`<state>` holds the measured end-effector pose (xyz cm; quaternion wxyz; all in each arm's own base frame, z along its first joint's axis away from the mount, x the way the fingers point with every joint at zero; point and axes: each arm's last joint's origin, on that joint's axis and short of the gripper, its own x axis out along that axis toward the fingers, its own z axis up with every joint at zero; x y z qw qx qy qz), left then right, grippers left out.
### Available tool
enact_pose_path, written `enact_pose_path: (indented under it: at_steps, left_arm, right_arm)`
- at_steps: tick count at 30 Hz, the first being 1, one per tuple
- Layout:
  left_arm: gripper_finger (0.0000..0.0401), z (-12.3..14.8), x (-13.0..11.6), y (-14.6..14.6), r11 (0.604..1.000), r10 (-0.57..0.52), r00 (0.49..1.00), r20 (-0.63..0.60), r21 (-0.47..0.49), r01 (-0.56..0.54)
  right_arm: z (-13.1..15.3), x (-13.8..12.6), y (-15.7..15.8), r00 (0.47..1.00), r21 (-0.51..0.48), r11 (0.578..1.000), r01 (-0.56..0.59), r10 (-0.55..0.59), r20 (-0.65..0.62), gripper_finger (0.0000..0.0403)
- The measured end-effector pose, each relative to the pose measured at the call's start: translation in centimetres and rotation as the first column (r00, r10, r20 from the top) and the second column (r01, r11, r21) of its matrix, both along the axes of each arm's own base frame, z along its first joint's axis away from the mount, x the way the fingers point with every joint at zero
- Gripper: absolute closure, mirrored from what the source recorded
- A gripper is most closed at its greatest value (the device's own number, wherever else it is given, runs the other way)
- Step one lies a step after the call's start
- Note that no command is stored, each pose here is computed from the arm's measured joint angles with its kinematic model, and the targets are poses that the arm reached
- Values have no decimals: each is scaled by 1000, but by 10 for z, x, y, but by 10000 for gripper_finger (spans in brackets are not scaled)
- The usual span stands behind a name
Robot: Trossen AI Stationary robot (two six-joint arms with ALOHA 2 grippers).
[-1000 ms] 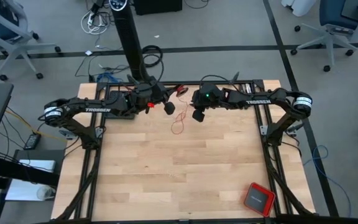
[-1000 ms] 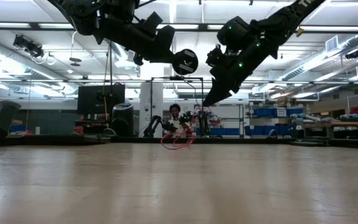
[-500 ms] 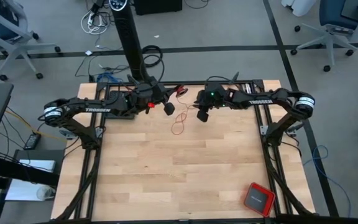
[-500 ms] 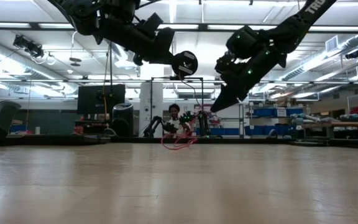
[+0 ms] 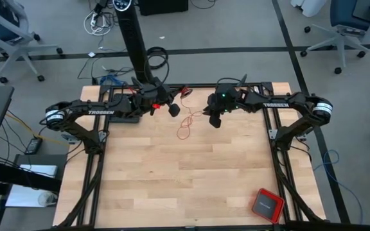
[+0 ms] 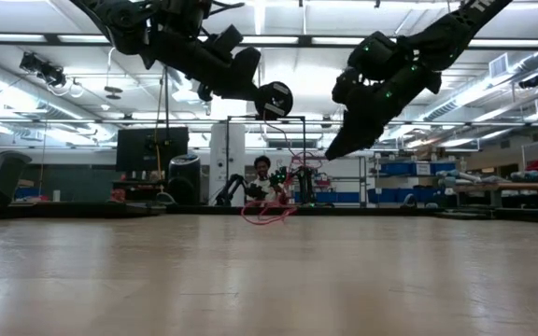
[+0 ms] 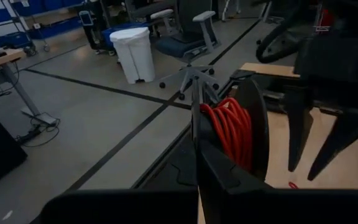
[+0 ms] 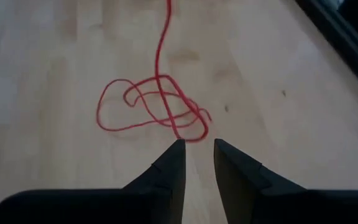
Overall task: Coil cords
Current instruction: Coil the red wire onto the spool
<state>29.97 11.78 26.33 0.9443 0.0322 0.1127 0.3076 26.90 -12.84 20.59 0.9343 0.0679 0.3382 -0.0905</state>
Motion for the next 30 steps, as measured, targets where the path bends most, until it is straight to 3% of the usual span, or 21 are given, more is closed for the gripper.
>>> enact_pose_path:
  at_steps: [7, 13, 18, 30]
  left_arm:
    - [401, 3, 0, 0, 1000, 0, 1000, 27, 9, -1]
    - [401, 8, 1, 1, 1000, -1, 996, 87, 25, -1]
    - [401, 13, 2, 1, 999, -4, 991, 131, 40, -2]
    - [401, 12, 2, 1, 999, -3, 992, 125, 36, -2]
  right_arm:
    - [-16, -10, 0, 1000, 108, 994, 23, -22, -4, 321]
    - [-23, -4, 13, 979, 156, 987, 28, -58, 193, 321]
    - [-20, 3, 30, 942, 100, 995, 30, -61, 329, 321]
    - [-41, 39, 35, 958, 95, 995, 40, -65, 280, 321]
